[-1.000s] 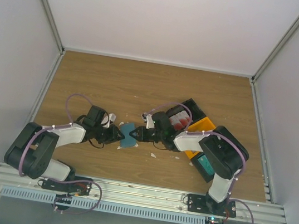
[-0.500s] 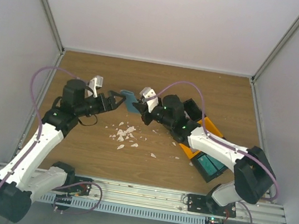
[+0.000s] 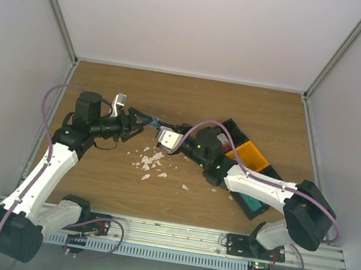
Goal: Put the credit cards into the card holder
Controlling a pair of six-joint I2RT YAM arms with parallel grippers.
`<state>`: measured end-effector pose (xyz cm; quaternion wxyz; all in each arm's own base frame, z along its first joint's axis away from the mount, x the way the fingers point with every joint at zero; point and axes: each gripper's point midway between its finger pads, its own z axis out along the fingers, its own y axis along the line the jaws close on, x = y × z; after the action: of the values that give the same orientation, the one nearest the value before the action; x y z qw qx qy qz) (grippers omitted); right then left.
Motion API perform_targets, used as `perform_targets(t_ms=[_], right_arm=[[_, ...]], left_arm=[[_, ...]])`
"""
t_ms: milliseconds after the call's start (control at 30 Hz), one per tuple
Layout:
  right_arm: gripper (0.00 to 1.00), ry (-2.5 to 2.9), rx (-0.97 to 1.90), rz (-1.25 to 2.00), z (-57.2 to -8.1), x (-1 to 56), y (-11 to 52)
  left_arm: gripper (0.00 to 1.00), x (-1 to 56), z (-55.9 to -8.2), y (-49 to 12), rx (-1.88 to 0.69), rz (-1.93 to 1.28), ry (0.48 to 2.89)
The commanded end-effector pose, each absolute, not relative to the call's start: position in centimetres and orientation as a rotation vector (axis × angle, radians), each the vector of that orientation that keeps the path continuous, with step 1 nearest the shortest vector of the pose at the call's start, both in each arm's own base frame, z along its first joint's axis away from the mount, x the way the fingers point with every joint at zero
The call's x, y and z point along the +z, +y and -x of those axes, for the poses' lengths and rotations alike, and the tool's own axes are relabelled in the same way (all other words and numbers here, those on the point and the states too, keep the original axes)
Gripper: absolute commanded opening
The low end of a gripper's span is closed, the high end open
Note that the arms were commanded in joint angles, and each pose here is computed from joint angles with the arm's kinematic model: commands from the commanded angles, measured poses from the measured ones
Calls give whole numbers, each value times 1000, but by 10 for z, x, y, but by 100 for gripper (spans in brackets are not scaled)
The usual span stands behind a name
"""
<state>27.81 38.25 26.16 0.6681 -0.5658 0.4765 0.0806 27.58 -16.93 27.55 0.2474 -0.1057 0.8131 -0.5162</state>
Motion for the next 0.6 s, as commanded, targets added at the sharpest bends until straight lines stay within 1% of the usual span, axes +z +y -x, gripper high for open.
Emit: perform_targets(t_ms=[0, 133, 167, 233, 367, 433, 567], right_arm=[[12, 867, -27, 1201, -275, 302, 379], [11, 815, -126, 1217, -271, 299, 386], [11, 804, -150, 1223, -271, 297, 388], [10, 780, -189, 1224, -269, 296, 391], [10, 751, -217, 1229, -265, 293, 397], [9, 742, -217, 1227, -263, 292, 399], [10, 750, -205, 1211, -261, 292, 398]], left_arm=[[70, 275, -278, -171, -1555, 356, 2185], [53, 275, -290, -166, -1522, 375, 2173], [50, 274, -292, -165, -1519, 376, 2176], [49, 272, -294, -165, -1516, 378, 2182], [49, 265, -293, -168, -1546, 373, 2197], [45, 263, -293, -168, -1549, 372, 2200], [27, 262, -295, -167, -1532, 359, 2197]])
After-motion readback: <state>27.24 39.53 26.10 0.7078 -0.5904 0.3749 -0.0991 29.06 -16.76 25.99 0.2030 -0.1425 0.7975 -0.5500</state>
